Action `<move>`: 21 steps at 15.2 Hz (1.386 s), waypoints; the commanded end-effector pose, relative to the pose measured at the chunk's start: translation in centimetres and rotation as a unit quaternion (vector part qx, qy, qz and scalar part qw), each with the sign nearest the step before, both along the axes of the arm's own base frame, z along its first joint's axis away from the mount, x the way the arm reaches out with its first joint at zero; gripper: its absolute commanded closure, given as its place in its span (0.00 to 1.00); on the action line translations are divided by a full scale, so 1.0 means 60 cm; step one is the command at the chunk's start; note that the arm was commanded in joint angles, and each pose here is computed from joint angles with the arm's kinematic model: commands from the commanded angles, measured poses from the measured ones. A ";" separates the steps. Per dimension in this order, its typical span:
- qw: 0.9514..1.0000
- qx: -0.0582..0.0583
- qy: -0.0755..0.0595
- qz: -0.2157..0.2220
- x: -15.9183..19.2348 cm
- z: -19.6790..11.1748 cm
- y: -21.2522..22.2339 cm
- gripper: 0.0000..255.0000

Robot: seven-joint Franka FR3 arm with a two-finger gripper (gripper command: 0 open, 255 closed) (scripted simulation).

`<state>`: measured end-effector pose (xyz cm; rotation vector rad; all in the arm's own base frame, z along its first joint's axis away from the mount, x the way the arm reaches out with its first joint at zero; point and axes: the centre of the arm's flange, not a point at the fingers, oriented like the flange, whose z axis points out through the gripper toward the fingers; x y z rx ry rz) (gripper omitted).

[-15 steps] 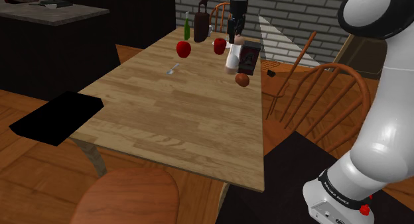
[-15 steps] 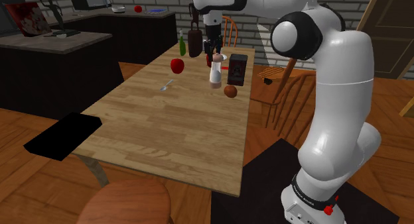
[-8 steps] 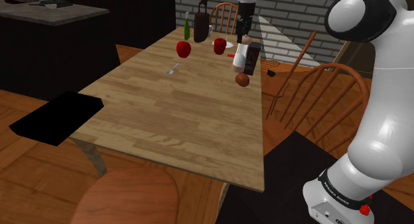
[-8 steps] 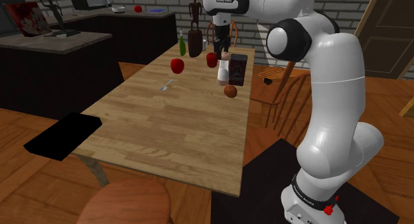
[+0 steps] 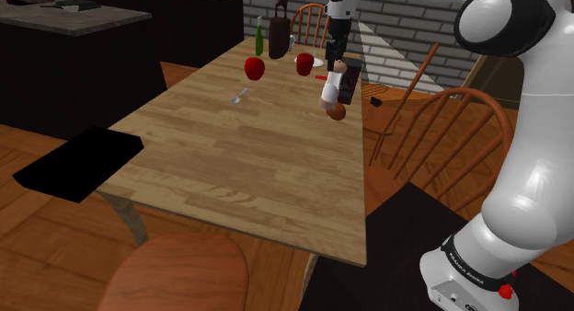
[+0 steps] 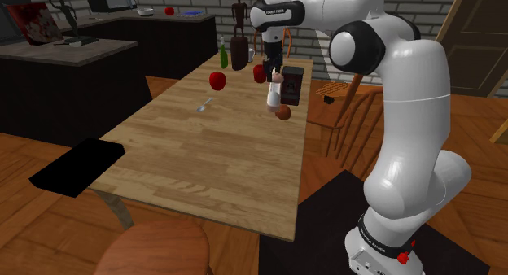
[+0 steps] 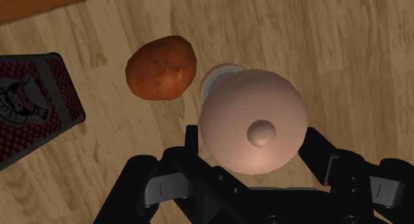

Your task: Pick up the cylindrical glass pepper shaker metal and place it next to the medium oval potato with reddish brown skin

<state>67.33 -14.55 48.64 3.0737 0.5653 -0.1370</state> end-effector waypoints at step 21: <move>1.000 0.000 0.000 0.000 0.000 -0.132 0.003 1.00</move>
